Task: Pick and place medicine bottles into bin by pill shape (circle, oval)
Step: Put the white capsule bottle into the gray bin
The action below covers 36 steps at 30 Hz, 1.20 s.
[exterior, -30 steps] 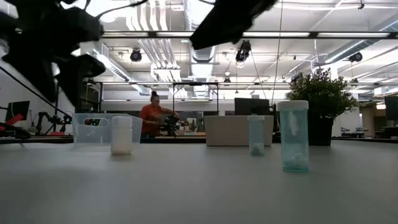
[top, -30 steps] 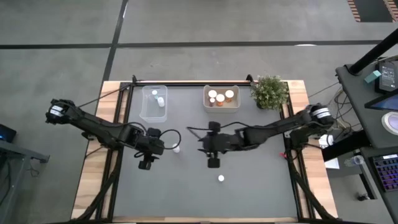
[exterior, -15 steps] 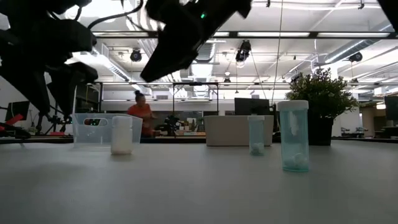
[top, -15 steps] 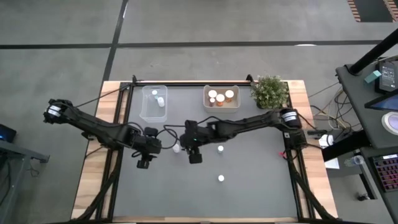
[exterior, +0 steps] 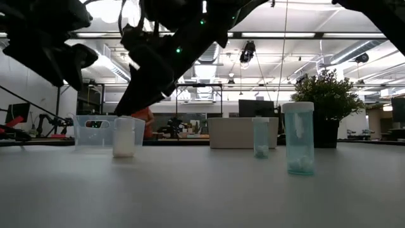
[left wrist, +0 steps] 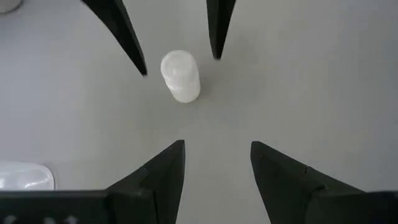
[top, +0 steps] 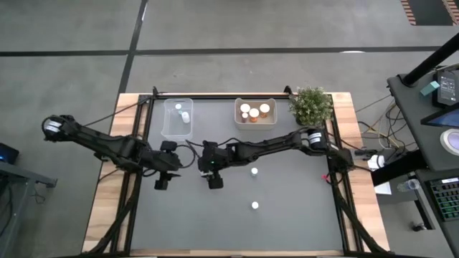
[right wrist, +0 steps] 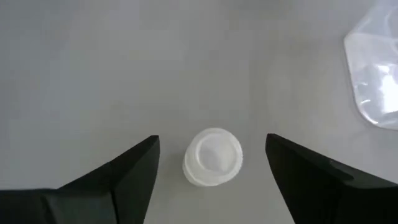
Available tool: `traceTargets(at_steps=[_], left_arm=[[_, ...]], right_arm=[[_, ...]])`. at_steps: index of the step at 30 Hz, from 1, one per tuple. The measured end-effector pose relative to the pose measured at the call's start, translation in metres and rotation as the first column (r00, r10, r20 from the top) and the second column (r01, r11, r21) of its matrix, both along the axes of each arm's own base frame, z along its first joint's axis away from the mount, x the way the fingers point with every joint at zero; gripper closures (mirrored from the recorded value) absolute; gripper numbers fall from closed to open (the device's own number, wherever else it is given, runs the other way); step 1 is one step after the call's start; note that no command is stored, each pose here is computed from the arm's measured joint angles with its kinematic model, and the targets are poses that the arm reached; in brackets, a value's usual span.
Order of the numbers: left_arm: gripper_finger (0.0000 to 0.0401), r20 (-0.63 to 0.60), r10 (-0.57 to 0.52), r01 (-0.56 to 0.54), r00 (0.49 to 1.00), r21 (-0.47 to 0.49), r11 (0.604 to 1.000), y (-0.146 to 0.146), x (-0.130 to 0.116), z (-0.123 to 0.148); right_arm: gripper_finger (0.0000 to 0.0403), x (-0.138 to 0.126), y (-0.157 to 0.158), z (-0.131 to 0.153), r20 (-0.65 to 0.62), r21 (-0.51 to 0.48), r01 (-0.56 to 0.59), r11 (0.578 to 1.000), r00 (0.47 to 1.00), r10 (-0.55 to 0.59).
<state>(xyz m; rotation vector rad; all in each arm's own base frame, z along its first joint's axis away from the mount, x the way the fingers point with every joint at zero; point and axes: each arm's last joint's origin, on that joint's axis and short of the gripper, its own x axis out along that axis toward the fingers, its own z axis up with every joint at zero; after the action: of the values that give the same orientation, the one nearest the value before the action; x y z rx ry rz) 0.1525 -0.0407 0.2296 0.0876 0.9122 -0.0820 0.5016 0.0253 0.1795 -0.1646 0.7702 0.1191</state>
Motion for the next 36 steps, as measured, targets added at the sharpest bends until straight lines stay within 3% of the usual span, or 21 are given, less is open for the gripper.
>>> traceTargets(at_steps=[4,12,27,36], left_arm=[[0.0233,0.054,-0.009,0.009,0.999,-0.001,1.0,0.002,-0.007,0.007],[0.0233,0.177,0.0,-0.02,0.984,0.11,0.994,0.009,-0.017,0.021],[0.0233,0.275,0.019,-0.051,0.961,0.107,0.993,0.012,-0.026,0.031],[0.0233,0.31,0.014,-0.058,0.951,0.13,0.99,0.012,-0.024,0.034]], right_arm=[[0.0117,0.003,-0.001,-0.008,0.0,0.002,0.0,1.0,1.0,0.0],[0.0156,0.006,-0.001,-0.013,0.016,0.035,0.004,0.999,1.0,-0.004],[0.0248,0.008,0.0,-0.033,-0.019,0.047,0.019,0.999,1.0,-0.018],[0.0248,0.007,0.0,-0.026,-0.009,0.056,0.026,0.998,1.0,-0.025]])
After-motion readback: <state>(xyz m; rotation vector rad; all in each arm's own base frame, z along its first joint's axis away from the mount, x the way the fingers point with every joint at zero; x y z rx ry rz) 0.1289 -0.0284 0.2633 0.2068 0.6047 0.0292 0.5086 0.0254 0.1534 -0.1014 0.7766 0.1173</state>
